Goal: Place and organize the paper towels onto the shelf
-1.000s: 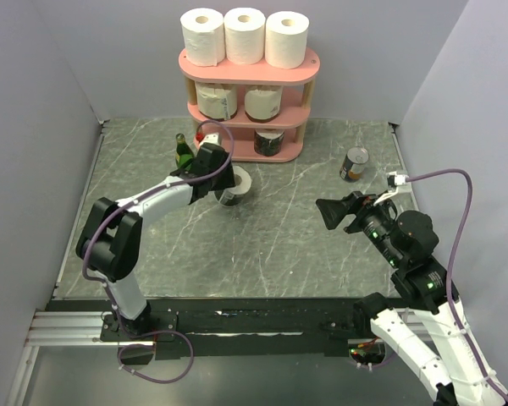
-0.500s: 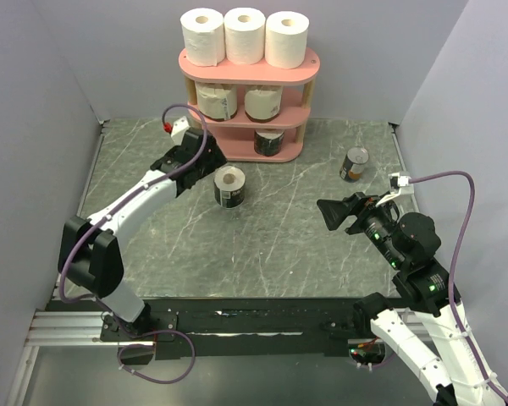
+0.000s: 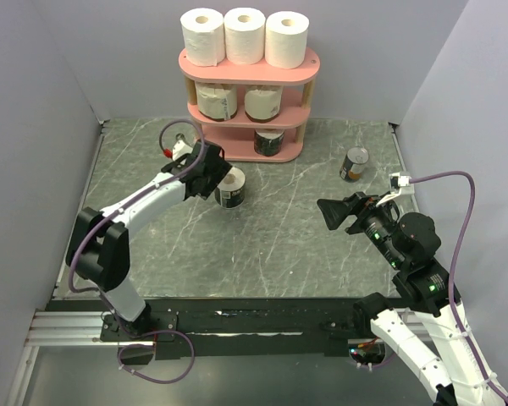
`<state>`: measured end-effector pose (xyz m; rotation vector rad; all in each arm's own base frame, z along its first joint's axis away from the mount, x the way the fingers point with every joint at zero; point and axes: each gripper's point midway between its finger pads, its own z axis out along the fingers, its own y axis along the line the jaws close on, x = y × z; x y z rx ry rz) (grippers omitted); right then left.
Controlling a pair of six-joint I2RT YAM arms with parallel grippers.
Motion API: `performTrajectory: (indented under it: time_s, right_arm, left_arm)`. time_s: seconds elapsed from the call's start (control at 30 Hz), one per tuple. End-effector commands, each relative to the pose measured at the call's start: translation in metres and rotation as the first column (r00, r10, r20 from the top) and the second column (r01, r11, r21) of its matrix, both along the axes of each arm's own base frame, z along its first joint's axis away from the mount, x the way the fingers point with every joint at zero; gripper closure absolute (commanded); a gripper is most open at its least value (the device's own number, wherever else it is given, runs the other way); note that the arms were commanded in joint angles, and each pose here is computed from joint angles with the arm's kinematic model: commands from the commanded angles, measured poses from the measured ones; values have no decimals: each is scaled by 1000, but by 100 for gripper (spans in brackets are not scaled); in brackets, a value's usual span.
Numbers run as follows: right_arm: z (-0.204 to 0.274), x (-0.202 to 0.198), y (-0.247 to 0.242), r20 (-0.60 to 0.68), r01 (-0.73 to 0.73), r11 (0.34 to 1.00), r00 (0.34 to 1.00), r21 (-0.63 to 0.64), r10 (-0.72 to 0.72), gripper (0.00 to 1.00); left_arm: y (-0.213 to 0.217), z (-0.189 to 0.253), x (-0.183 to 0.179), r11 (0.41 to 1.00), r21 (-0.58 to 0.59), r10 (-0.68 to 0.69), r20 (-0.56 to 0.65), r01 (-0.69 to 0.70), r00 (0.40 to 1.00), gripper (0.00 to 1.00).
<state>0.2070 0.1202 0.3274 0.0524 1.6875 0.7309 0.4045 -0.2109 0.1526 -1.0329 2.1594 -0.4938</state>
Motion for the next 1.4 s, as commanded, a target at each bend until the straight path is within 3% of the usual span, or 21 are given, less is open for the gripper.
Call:
performTrajectory:
  time_s: [0.0, 0.43, 0.77, 1.07, 1.37]
  right_arm:
    - [24, -6, -6, 80, 13, 1000, 997, 24, -15, 0]
    - [22, -5, -7, 82, 19, 1000, 996, 12, -20, 0]
    - [22, -4, -8, 86, 24, 1000, 996, 9, -24, 0]
    - [22, -1, -8, 88, 30, 999, 996, -11, -29, 1]
    - [28, 1, -13, 113, 56, 998, 992, -34, -51, 0]
  left_arm:
    - [-18, -5, 0, 994, -97, 41, -42, -45, 998, 20]
    - [-18, -30, 5, 990, -88, 103, -97, -112, 990, 34]
    - [-21, -21, 17, 988, -97, 115, -67, -121, 991, 63]
    - [-15, 16, 60, 974, -136, 193, 61, -183, 979, 66]
    - [0, 24, 97, 966, -76, 254, 122, -246, 959, 64]
